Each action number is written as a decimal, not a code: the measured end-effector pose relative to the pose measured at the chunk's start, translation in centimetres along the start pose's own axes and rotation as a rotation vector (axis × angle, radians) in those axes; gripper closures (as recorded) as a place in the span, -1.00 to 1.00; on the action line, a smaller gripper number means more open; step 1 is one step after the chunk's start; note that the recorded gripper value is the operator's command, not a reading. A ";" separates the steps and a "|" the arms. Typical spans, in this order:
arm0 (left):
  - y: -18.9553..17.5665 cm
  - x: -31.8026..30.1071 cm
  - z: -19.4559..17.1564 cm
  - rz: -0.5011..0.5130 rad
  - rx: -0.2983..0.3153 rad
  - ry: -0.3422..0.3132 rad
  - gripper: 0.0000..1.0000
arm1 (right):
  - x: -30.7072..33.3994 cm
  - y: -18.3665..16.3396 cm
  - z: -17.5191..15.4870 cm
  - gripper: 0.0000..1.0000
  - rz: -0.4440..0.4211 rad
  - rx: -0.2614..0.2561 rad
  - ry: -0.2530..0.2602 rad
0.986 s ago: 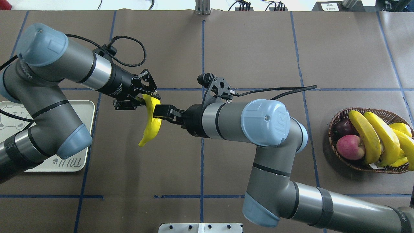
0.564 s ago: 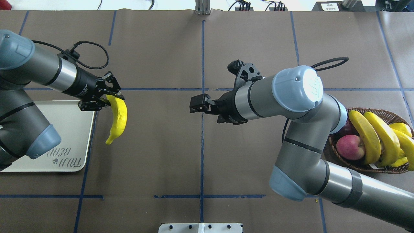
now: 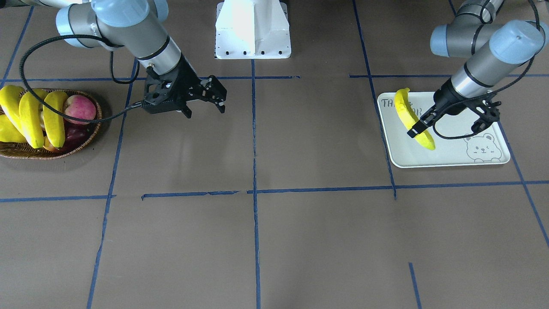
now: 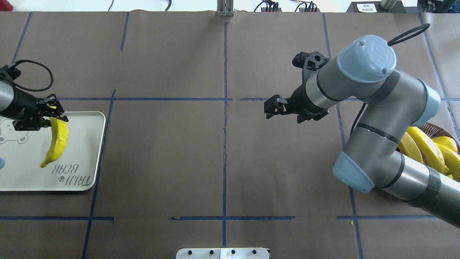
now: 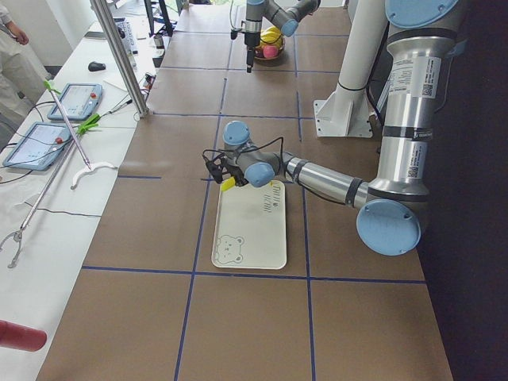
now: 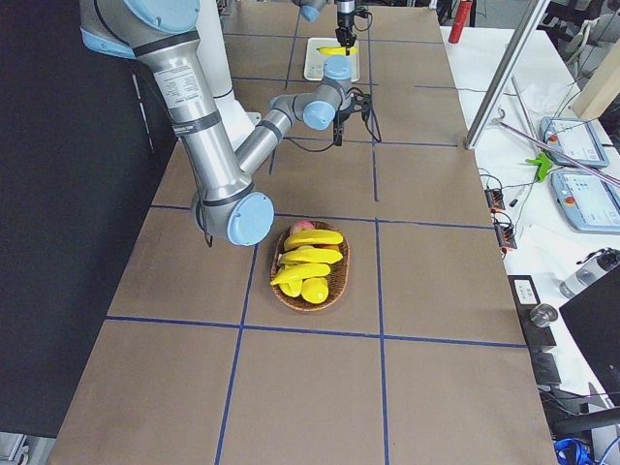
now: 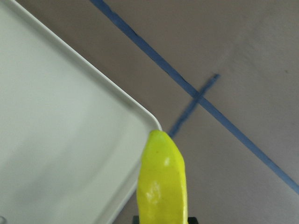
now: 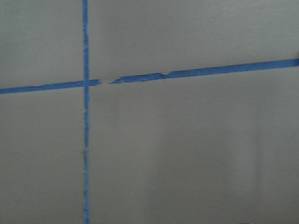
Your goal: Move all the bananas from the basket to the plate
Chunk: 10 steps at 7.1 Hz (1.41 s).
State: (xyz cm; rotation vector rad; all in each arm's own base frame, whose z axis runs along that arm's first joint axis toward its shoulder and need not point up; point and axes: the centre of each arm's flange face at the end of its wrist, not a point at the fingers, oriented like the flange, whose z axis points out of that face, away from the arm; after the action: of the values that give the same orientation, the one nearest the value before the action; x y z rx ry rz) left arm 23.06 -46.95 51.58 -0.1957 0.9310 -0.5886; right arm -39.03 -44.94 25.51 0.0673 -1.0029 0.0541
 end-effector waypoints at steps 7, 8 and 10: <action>-10.9 -15.2 2.6 0.140 0.071 -0.107 -1.00 | 3.7 0.2 0.0 -0.99 -0.093 -0.031 0.065; -11.0 -15.6 2.7 0.174 0.075 -0.095 -1.00 | 3.7 0.3 0.0 -0.99 -0.093 -0.031 0.065; -10.6 -14.1 1.2 0.215 0.061 -0.037 -1.00 | 4.3 0.4 -0.2 -0.99 -0.090 -0.031 0.068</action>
State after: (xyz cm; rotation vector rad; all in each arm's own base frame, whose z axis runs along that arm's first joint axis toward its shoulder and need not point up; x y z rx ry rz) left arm 13.50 -48.04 66.42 -0.0506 0.8839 -0.4124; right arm -36.54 -44.47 29.05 0.0818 -0.9316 -0.0418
